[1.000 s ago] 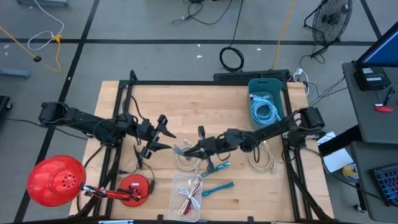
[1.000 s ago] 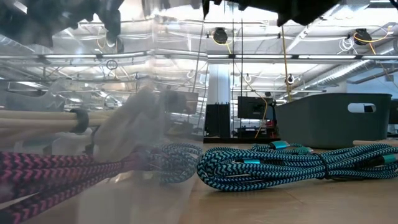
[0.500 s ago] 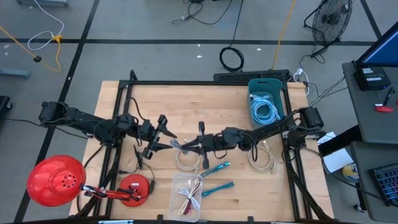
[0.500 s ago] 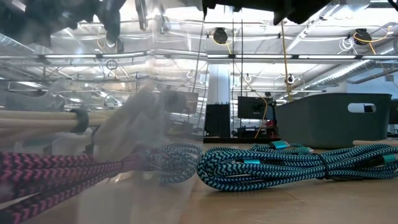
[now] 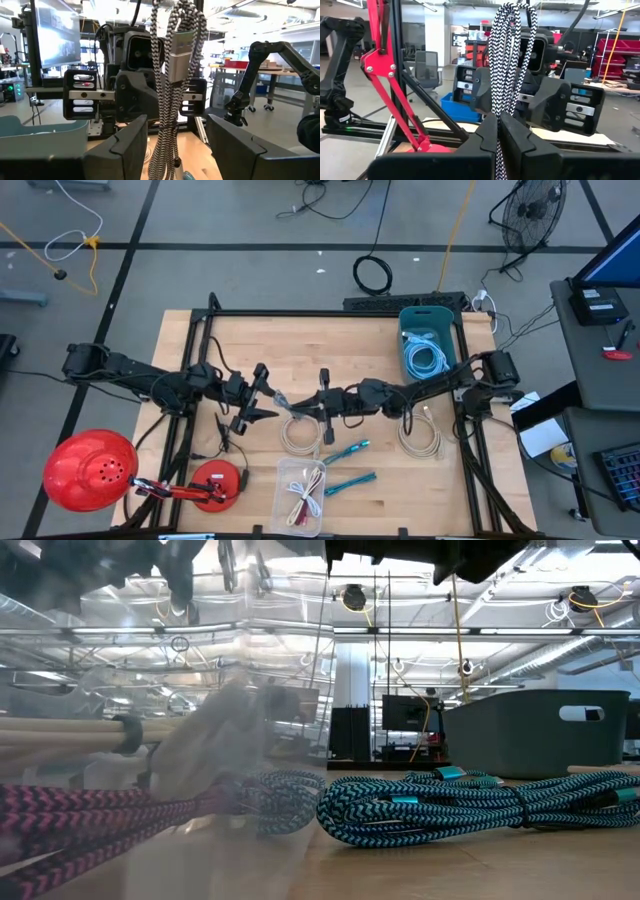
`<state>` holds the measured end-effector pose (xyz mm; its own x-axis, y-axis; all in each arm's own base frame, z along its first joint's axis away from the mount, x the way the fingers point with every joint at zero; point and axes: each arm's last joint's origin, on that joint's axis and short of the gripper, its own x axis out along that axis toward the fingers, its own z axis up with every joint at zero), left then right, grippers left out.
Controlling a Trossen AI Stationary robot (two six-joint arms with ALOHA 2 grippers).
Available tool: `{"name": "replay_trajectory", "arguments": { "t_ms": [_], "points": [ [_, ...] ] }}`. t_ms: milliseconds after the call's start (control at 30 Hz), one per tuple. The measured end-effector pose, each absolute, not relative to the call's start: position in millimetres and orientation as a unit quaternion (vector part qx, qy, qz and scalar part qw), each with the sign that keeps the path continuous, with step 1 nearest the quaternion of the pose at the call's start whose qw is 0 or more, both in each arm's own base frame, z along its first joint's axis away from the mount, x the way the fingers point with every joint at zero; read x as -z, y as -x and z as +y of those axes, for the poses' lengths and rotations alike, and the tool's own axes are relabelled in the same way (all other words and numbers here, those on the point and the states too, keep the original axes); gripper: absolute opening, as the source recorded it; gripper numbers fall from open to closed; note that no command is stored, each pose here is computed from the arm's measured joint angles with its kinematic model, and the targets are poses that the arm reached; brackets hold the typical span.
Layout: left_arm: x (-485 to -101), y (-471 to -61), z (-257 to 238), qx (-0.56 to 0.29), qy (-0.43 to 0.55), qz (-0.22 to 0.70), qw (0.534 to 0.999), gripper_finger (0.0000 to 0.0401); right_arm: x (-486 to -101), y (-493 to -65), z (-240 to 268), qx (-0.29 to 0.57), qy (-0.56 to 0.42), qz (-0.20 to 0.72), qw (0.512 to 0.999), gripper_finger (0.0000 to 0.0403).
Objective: Pick & Place USB Port
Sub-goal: Put the black charger cable into the transparent bin
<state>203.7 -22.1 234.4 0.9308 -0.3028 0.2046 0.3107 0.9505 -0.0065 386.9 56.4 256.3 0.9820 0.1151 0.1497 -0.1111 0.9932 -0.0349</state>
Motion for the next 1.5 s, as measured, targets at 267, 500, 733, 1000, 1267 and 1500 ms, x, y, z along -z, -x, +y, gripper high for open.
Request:
{"name": "replay_trajectory", "arguments": {
  "t_ms": [267,500,733,1000,1267,1500],
  "points": [
    [-234.5,-204.3,-19.7,0.114,0.024,-0.103,0.988,0.0207,-257.3,-387.1,53.9,-0.054,0.012,-0.081,0.995,0.0001],
    [-235.0,-204.4,-19.2,0.105,0.025,-0.105,0.989,0.0207,-257.3,-387.1,53.9,-0.054,0.012,-0.08,0.995,0.0001],
    [-235.2,-204.3,-19.1,0.104,0.025,-0.107,0.989,0.0207,-257.3,-387.3,52.9,-0.053,0.006,-0.08,0.995,0.0],
    [-239.3,-203.5,-18.8,0.104,0.024,-0.127,0.986,0.0207,-246.8,-395.6,48.0,-0.049,-0.013,-0.072,0.996,0.0],
    [-238.9,-203.8,-18.7,0.104,0.025,-0.126,0.986,0.0207,-239.5,-410.4,50.2,-0.05,-0.005,-0.067,0.996,0.0],
    [-233.5,-208.2,-19.1,0.104,0.026,-0.114,0.988,0.0207,-241.7,-410.0,50.3,-0.048,0.014,-0.074,0.996,0.0]
  ]
}}
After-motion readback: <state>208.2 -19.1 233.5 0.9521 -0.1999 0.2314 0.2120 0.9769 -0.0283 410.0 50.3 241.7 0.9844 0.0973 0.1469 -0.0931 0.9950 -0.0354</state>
